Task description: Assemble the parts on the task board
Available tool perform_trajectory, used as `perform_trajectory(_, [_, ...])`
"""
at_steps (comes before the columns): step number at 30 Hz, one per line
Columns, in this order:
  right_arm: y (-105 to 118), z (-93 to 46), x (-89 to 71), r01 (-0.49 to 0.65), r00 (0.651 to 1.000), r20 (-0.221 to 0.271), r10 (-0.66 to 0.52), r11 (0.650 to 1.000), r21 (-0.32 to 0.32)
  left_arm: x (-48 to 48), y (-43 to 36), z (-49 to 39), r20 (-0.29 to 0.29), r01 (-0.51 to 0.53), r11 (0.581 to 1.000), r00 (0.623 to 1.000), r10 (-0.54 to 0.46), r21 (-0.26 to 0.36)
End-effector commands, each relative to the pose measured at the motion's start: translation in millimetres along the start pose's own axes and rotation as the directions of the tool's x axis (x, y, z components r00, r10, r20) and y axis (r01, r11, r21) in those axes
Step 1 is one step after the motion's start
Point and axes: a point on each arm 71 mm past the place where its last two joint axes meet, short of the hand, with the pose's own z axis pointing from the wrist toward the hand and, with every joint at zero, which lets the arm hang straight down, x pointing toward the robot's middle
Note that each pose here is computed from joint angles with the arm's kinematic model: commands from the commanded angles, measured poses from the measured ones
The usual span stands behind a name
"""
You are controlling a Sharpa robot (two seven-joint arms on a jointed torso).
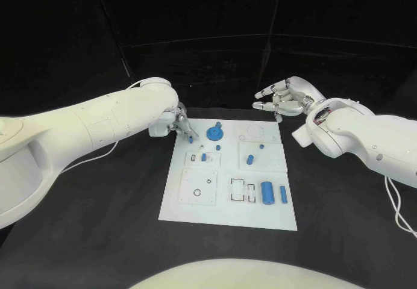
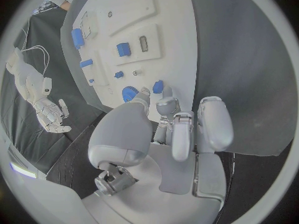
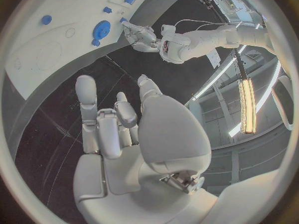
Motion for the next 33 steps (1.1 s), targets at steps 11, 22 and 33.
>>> perform_trajectory(11, [2.2, 0.7, 0.6, 0.0, 1.0, -0.007, 0.0, 1.0, -0.01, -0.3, -2.9, 0.0, 0.007, -0.009, 1.0, 1.0, 0.009, 0.011])
perform_trajectory(22, [2.5, 0.9, 1.0, -0.001, 1.0, -0.009, 0.001, 1.0, -0.011, 1.8, -5.3, 0.5, -0.012, -0.005, 1.0, 1.0, 0.005, 0.028])
perform_trajectory(33, [2.3, 0.5, 0.7, -0.001, 1.0, -0.008, 0.001, 1.0, -0.011, 0.6, -1.8, 0.0, 0.004, 0.026, 0.998, 1.0, -0.026, 0.048])
